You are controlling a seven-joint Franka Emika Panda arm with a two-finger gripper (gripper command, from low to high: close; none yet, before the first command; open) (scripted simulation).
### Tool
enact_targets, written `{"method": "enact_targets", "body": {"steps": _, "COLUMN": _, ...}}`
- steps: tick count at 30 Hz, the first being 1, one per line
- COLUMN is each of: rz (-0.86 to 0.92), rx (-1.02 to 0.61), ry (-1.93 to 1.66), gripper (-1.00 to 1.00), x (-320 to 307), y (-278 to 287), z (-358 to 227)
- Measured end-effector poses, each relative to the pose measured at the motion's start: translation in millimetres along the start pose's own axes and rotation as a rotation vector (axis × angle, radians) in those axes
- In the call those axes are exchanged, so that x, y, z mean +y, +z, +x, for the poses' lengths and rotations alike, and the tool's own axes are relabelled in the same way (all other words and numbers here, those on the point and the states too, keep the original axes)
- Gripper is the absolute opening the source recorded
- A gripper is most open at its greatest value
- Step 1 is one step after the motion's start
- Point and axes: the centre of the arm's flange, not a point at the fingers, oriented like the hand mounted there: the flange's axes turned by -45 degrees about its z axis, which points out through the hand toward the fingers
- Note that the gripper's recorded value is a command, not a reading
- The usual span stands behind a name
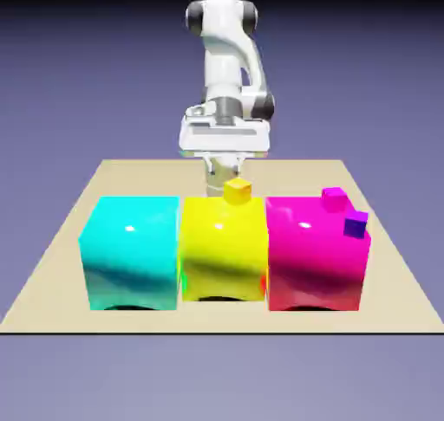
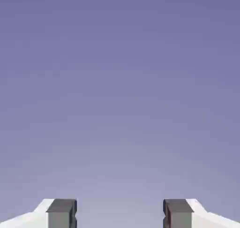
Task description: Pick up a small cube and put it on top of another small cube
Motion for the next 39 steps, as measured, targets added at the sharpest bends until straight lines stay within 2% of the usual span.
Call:
{"method": "enact_targets", "body": {"steps": 9, "rz": 0.023, "rx": 0.03, "ry": -0.009, "gripper": 0.0, "x": -114.5, "y": -20.8, "z": 2.7}}
{"method": "enact_targets", "body": {"steps": 18, "rz": 0.026, "rx": 0.051, "ry": -0.021, "gripper": 0.0, "x": -222.9, "y": -37.8, "z": -32.0}}
{"method": "enact_targets", "body": {"steps": 29, "rz": 0.007, "rx": 0.074, "ry": -0.04, "gripper": 0.0, "x": -331.1, "y": -46.1, "z": -120.0}}
{"method": "enact_targets", "body": {"steps": 39, "rz": -0.025, "rx": 0.1, "ry": -0.059, "gripper": 0.0, "x": -392.5, "y": -38.8, "z": -232.8}}
